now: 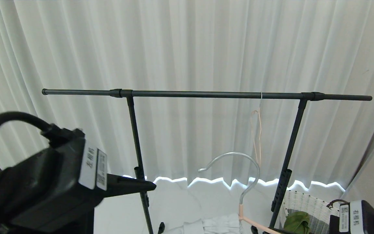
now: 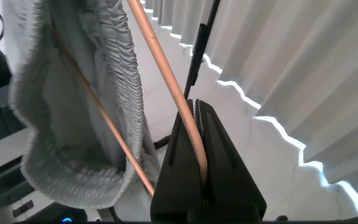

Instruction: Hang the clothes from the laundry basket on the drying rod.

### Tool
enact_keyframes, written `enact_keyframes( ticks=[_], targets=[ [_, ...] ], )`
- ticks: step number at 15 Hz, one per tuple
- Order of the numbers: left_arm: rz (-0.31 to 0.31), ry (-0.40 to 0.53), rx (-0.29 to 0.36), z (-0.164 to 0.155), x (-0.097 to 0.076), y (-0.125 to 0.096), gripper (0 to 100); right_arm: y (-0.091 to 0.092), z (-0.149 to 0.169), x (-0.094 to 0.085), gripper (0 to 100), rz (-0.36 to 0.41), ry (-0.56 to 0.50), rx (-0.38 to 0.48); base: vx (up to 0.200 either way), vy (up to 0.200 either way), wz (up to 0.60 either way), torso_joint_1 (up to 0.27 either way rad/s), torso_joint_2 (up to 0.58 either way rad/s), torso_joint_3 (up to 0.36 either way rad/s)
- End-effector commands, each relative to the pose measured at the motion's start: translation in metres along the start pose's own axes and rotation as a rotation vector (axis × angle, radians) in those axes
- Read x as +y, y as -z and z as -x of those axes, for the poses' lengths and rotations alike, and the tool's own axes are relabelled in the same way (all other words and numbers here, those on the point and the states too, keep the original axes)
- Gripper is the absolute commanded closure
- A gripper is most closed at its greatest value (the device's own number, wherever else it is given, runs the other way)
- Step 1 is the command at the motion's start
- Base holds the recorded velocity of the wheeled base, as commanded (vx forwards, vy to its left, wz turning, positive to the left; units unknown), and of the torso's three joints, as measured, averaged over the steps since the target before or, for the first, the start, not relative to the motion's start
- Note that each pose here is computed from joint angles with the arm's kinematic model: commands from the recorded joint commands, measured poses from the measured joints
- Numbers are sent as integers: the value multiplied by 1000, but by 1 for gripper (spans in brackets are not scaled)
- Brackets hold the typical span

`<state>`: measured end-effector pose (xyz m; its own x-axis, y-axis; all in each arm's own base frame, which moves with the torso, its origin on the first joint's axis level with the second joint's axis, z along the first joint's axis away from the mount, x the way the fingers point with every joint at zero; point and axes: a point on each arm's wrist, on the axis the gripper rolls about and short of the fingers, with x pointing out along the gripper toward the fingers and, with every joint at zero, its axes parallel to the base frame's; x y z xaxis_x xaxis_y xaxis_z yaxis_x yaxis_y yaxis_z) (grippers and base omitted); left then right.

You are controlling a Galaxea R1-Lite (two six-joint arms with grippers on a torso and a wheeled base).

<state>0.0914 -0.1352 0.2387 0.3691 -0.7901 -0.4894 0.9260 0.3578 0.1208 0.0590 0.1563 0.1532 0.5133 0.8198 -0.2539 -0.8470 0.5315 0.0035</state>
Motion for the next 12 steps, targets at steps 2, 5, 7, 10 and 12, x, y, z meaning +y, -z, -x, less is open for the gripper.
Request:
enact_keyframes(
  ticks=[2, 5, 7, 10, 12],
  targets=[
    [8, 37, 83, -21, -2, 10, 0, 0, 1, 2, 100, 6, -13, -2, 0, 0, 0, 0, 0, 0],
    [15, 61, 129, -31, -3, 17, 0, 0, 2, 7, 100, 20, -41, -4, 0, 0, 0, 0, 0, 0],
    [18, 66, 150, -34, -3, 22, 0, -1, 2, 8, 100, 22, -46, -8, 0, 0, 0, 0, 0, 0],
    [19, 68, 157, -35, -4, 24, 0, -3, 2, 8, 100, 20, -47, -16, 0, 0, 0, 0, 0, 0],
    [18, 68, 157, -35, -4, 24, 100, -6, 0, 9, 100, 13, -47, -38, 0, 0, 0, 0, 0, 0]
  ],
)
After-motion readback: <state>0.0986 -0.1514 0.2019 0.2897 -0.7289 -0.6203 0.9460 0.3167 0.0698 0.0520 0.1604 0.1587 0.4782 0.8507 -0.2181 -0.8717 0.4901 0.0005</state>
